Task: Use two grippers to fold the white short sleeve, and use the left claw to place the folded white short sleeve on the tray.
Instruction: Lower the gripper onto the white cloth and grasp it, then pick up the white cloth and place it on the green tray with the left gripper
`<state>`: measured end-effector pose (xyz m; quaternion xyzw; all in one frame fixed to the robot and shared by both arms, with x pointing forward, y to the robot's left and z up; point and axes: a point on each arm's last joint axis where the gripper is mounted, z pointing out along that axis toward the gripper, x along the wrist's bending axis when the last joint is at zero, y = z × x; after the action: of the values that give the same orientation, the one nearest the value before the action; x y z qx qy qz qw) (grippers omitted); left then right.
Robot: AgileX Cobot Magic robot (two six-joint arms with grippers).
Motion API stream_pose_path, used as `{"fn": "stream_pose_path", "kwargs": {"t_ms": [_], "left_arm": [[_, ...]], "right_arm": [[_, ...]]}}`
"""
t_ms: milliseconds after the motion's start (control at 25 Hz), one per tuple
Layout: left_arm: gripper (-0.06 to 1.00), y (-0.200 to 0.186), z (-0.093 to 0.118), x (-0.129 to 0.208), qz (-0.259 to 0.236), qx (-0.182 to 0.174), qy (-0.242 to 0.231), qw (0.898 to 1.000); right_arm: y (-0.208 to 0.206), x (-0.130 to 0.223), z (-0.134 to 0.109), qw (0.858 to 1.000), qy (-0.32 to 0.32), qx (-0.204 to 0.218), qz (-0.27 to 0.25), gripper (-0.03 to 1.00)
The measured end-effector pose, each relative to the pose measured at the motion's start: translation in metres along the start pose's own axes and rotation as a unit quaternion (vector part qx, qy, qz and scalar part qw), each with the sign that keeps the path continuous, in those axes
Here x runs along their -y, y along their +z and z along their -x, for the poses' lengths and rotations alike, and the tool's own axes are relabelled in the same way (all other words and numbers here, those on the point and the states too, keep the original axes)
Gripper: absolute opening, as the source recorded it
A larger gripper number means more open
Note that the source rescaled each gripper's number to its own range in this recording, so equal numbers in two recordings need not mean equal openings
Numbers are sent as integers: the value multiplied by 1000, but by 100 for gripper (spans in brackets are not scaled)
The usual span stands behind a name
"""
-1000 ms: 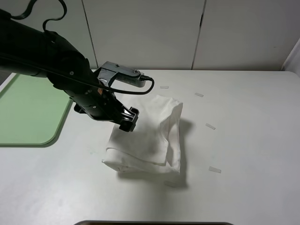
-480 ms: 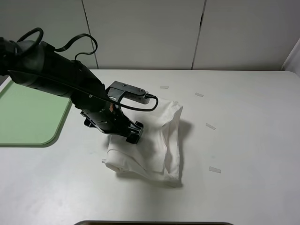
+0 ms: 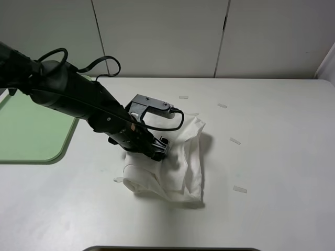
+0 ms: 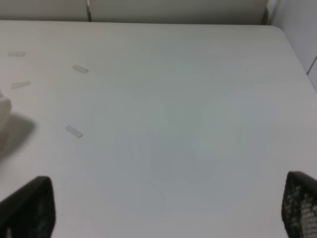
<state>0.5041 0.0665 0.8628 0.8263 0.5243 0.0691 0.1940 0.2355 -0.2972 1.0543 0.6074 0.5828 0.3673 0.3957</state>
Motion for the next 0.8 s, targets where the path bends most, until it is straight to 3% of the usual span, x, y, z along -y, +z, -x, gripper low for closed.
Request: {"fn": "stream_pose_path", "kwargs": {"t_ms": [160, 240, 400, 440, 800], "left_arm": [[85, 1, 0, 0, -1, 0, -1, 1000], [74, 1, 1, 1, -1, 0, -1, 1000], [39, 1, 2, 1, -1, 1, 0, 1000], [23, 1, 2, 1, -1, 1, 2, 1000], [23, -12, -7, -2, -17, -13, 20, 1000]], "right_arm": [[0, 0, 0, 1000, 0, 0, 0, 100], [0, 0, 0, 1000, 0, 0, 0, 100], [0, 0, 0, 1000, 0, 0, 0, 100], [0, 0, 0, 1000, 0, 0, 0, 100], [0, 0, 0, 1000, 0, 0, 0, 100]]}}
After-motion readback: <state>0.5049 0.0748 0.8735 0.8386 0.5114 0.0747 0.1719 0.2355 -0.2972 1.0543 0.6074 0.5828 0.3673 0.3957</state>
